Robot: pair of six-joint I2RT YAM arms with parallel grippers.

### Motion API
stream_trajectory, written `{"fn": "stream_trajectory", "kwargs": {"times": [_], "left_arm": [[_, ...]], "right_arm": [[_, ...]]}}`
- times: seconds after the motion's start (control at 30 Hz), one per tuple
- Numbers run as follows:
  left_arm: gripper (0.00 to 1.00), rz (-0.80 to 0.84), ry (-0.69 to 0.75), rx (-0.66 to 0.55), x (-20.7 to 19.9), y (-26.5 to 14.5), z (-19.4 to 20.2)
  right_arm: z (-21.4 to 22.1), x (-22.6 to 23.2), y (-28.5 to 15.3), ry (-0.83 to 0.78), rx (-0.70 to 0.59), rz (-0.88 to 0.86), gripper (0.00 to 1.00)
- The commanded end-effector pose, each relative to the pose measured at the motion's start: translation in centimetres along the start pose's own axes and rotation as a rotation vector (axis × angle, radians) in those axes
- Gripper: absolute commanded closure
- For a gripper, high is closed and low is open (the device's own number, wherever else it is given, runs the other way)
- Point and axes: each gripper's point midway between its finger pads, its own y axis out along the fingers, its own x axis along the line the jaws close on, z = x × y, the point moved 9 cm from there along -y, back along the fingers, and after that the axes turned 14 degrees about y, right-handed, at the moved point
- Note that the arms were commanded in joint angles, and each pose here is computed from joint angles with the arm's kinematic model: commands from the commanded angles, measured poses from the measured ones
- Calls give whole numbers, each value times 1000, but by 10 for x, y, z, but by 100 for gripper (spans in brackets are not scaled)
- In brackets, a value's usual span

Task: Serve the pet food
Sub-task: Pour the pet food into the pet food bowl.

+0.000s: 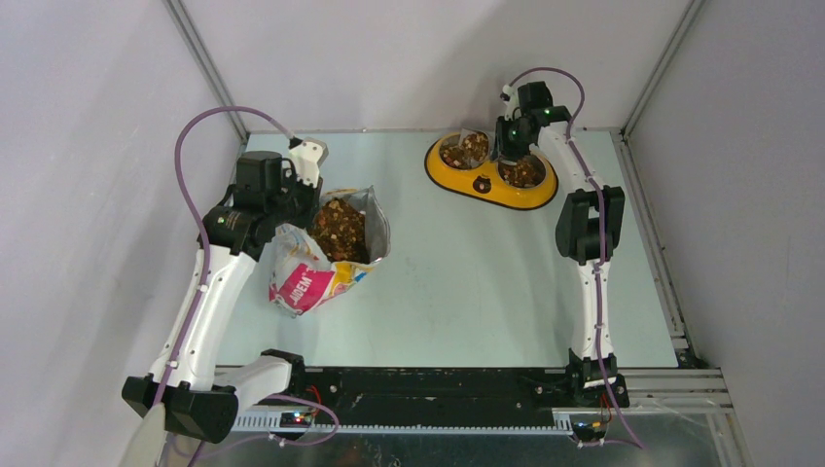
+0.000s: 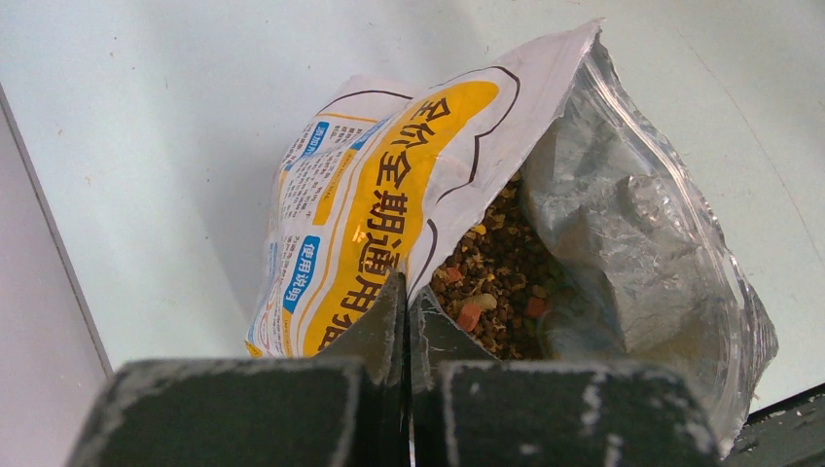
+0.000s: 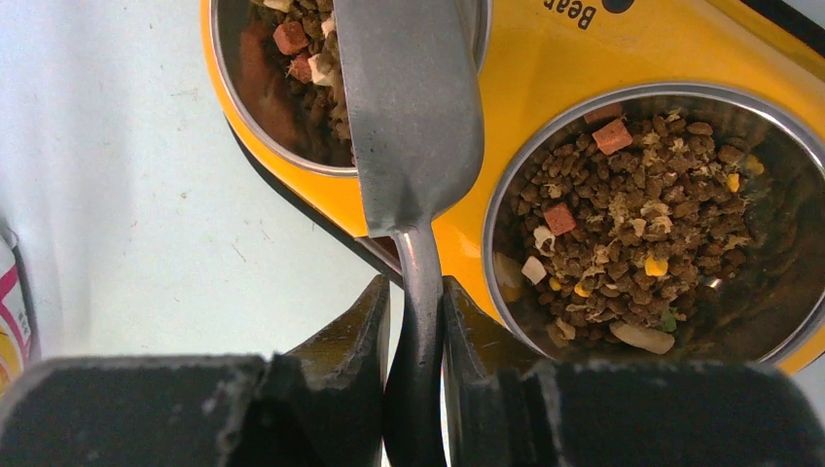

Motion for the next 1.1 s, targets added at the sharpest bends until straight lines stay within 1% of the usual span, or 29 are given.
{"fn": "stream_trajectory", "kwargs": {"times": [0.0,0.23,1.07], "left_arm": [[100,-30,10,-72,4,-13,-10],[100,-28,11,-75,4,-14,-10],[100,-29,10,-72,4,-13,-9]], "right_arm": [[-24,26,-40,-79,-131,-32,100],[-23,30,-44,-115,-146,-3,100],[-21,31,-48,-174,-134,43,100]]}}
